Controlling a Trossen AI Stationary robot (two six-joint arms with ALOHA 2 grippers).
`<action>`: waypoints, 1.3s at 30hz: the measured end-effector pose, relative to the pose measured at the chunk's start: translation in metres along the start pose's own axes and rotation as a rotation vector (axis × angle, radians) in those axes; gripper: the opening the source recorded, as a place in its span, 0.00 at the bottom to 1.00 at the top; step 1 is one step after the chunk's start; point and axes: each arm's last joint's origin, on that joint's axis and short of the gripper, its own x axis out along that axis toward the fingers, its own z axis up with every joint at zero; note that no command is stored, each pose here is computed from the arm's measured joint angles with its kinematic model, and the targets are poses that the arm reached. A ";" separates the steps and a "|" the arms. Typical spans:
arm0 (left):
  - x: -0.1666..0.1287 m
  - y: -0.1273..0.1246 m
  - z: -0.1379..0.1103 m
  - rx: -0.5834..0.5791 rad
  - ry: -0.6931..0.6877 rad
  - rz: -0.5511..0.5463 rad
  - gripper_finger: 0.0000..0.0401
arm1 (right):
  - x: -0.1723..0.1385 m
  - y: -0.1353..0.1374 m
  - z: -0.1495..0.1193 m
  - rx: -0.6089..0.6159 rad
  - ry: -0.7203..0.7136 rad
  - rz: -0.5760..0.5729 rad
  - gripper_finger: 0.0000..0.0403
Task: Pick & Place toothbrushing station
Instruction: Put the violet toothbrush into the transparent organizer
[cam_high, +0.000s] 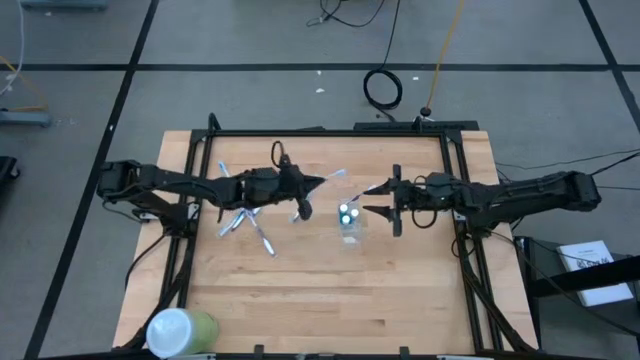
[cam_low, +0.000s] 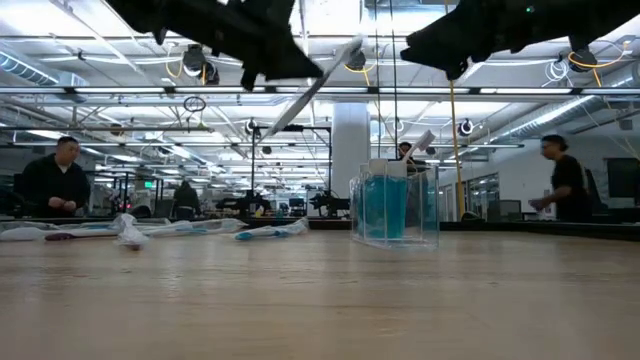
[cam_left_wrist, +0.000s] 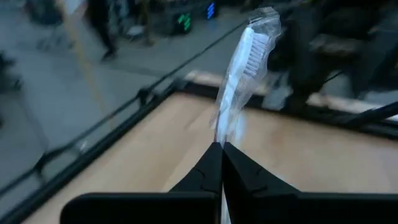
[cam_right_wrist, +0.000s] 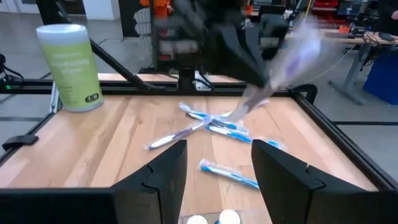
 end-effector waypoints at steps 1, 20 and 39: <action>-0.001 -0.003 0.002 0.014 -0.026 -0.022 0.01 | 0.003 0.000 -0.002 -0.004 0.001 -0.001 0.42; -0.008 -0.024 0.015 0.086 -0.176 -0.188 0.00 | 0.048 0.000 0.003 -0.018 -0.396 0.031 0.55; 0.016 -0.029 -0.001 0.032 -0.238 -0.260 0.00 | 0.055 -0.006 -0.004 -0.010 -0.384 0.015 0.41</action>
